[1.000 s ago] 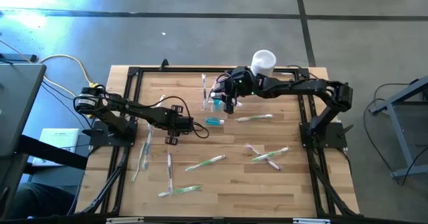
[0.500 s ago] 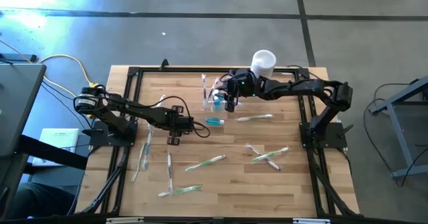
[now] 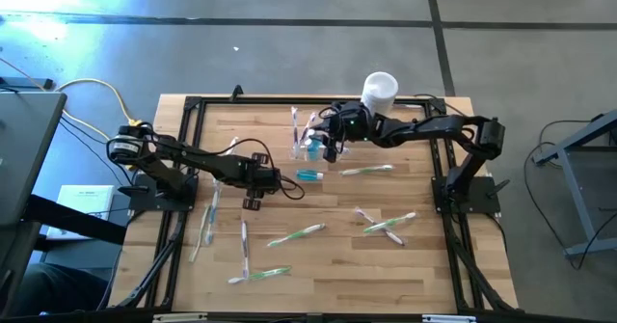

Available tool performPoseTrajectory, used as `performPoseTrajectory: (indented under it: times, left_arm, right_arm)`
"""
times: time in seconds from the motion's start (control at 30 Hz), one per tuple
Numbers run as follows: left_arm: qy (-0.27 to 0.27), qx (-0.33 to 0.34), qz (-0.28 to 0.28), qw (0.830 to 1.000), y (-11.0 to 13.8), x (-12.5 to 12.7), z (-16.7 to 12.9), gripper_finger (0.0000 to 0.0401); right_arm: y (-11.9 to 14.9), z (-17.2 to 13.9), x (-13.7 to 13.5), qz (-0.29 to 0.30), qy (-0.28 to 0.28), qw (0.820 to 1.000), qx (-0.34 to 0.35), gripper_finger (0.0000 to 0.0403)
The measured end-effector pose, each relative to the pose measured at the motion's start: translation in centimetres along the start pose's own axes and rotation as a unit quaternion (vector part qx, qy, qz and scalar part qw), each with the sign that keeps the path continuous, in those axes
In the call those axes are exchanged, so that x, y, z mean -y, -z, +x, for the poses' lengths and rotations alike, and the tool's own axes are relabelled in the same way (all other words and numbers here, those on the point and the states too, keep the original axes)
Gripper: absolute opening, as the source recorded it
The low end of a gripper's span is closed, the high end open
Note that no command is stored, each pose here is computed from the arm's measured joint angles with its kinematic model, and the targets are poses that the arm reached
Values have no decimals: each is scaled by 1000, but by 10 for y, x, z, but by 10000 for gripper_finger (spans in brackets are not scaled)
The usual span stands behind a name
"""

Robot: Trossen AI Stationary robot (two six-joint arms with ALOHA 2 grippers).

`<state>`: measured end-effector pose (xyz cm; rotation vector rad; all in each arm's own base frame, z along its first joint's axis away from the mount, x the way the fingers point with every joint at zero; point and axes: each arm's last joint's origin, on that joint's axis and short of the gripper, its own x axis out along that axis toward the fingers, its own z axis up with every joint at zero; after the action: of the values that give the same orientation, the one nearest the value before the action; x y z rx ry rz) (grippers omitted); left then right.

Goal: Pick & Place toothbrushing station
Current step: Put the bottom blue mouthwash into the transparent organizer

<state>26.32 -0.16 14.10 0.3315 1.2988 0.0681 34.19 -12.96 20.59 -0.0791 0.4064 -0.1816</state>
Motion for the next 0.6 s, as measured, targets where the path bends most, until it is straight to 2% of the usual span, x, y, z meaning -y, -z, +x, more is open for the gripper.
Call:
performPoseTrajectory:
  times: [0.4,0.6]
  left_arm:
    - [-2,0,3,1000,0,0,0,161]
    - [-3,0,3,1000,0,0,0,161]
  right_arm:
    - [5,3,5,18,9,1000,-7,92]
    - [7,3,6,24,36,999,-20,98]
